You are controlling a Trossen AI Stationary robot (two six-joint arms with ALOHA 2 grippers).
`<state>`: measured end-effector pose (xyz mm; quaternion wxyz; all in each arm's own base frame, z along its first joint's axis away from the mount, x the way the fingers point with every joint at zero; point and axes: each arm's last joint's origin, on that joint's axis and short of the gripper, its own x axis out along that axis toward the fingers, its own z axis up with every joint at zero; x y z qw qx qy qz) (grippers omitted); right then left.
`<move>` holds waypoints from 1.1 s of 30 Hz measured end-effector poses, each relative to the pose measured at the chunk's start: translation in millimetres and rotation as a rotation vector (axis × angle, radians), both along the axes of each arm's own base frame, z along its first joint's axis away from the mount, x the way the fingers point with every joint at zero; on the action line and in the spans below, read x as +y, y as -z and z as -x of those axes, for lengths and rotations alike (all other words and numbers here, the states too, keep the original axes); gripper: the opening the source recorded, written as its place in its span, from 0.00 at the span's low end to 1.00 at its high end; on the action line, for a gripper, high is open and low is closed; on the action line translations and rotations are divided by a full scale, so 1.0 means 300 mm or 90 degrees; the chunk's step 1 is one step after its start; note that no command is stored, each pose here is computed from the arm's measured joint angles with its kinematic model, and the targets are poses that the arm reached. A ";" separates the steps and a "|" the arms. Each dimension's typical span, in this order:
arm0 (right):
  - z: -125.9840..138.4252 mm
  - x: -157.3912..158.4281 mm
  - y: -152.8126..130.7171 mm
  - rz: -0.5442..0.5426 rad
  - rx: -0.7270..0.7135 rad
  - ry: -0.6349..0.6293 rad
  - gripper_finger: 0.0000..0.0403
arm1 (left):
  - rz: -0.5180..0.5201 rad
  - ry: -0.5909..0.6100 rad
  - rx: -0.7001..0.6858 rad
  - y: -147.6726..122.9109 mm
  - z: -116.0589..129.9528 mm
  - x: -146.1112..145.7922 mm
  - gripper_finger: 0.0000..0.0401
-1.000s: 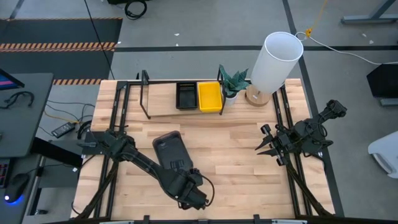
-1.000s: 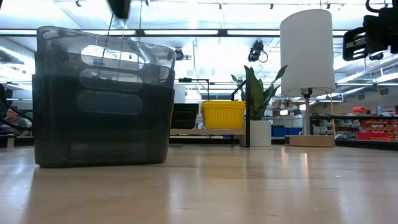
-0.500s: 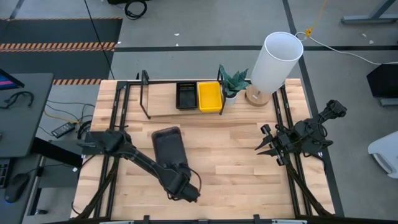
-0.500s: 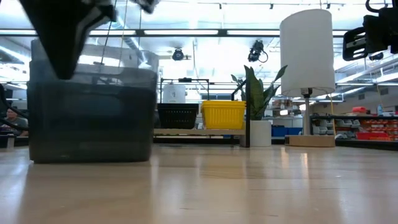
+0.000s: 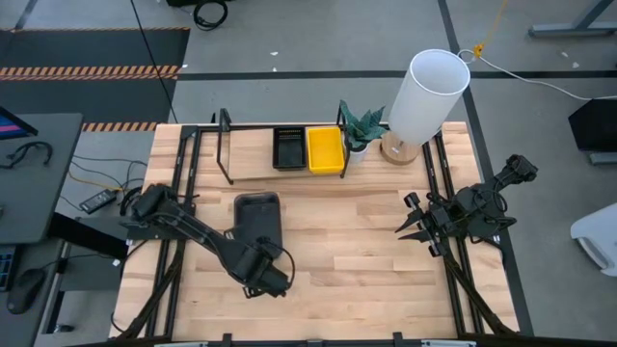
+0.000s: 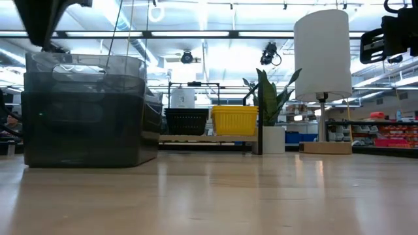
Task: Stack baskets on shelf by color
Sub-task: Put the stacked black bins on the shelf
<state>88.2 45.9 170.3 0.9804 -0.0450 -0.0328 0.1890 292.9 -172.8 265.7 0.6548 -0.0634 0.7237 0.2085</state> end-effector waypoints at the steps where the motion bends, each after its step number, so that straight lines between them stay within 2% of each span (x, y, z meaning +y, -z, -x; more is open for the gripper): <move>1: 0.000 0.000 0.000 0.000 0.000 0.000 0.22 | -0.004 0.002 -0.008 -0.007 0.002 0.002 0.07; 7: 0.000 0.000 0.000 0.000 0.000 0.000 0.22 | -0.040 0.056 -0.031 0.001 -0.007 -0.002 0.24; 13: 0.000 0.000 0.000 0.000 0.000 0.000 0.22 | -0.010 0.140 -0.077 0.016 -0.050 -0.012 0.47; 17: 0.000 0.000 0.000 0.000 0.000 0.000 0.22 | -0.032 0.143 -0.072 0.030 -0.054 0.006 0.54; 22: 0.000 0.000 0.000 0.000 0.000 0.000 0.22 | -0.041 0.157 -0.042 0.111 -0.044 0.020 0.52; 26: 0.000 0.000 0.000 0.000 0.000 0.000 0.22 | -0.003 0.158 -0.013 0.184 -0.029 0.025 0.47; 30: 0.000 0.000 0.000 0.000 0.000 0.000 0.22 | 0.007 0.139 0.012 0.214 -0.021 0.044 0.38; 33: 0.000 0.000 0.000 0.000 0.000 0.000 0.22 | 0.008 0.139 0.016 0.215 -0.024 0.052 0.27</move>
